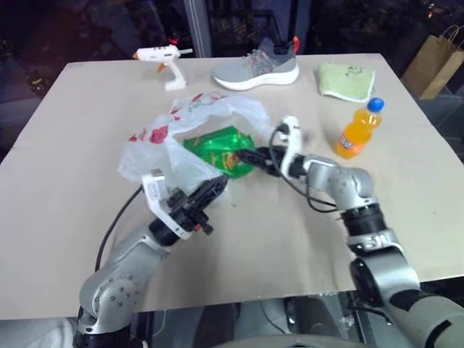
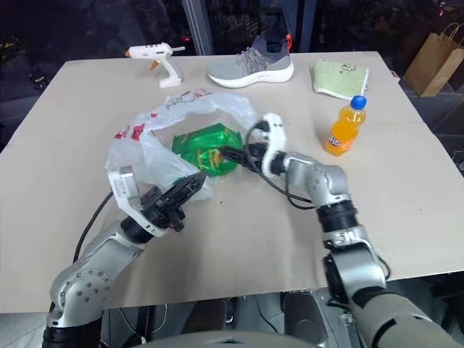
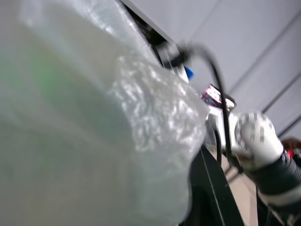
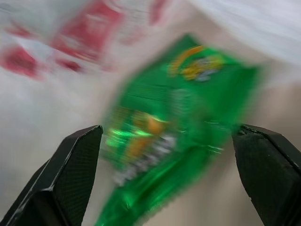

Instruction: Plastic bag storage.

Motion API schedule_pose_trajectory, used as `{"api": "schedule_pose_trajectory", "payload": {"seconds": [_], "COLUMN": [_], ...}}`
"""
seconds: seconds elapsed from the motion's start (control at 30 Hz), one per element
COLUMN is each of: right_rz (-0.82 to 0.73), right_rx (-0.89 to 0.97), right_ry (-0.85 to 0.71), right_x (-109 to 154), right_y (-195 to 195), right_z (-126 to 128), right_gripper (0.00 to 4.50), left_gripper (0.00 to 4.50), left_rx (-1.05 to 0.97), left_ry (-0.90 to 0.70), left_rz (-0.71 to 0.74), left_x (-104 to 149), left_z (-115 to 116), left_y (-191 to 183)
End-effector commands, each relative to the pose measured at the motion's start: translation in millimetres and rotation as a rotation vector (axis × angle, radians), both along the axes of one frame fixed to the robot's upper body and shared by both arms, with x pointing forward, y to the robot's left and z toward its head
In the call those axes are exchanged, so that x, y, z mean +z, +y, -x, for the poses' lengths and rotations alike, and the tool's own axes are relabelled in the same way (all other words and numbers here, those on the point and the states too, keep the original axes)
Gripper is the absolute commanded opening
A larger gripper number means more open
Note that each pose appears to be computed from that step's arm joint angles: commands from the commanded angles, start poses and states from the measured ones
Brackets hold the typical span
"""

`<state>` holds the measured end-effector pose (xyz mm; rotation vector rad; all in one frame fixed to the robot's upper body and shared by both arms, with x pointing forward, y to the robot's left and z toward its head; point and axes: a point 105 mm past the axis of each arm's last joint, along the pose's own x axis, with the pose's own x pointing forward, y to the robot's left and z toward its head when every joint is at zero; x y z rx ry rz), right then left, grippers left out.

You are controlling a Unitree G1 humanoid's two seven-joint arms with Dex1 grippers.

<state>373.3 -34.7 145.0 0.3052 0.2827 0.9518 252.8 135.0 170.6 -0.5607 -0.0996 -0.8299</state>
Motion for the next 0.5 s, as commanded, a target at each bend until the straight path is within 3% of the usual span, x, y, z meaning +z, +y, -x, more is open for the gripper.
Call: {"api": "schedule_pose_trajectory", "payload": {"seconds": [0.03,0.2,0.33,0.5], "right_rz": [0.012,-0.005,-0.011,0.202], "right_rx": [0.046,0.011,-0.149,-0.153], "right_ry": [-0.189,-0.277,-0.346,-0.492], "right_x": [25,48,70,84], "right_y": [-17,-53,-90,-127], "right_z": [9,20,12,22], "right_gripper": [4.46,4.46,4.46,4.46], "left_gripper": [0.0,0.0,0.0,0.0], "left_rx": [0.027,0.052,0.049,0.05], "left_ry": [-0.028,-0.021,-0.021,-0.022], "left_rz": [0.051,0.063,0.055,0.05], "left_x": [12,14,15,16], "left_z": [2,1,2,2], "left_y": [8,14,15,16]}}
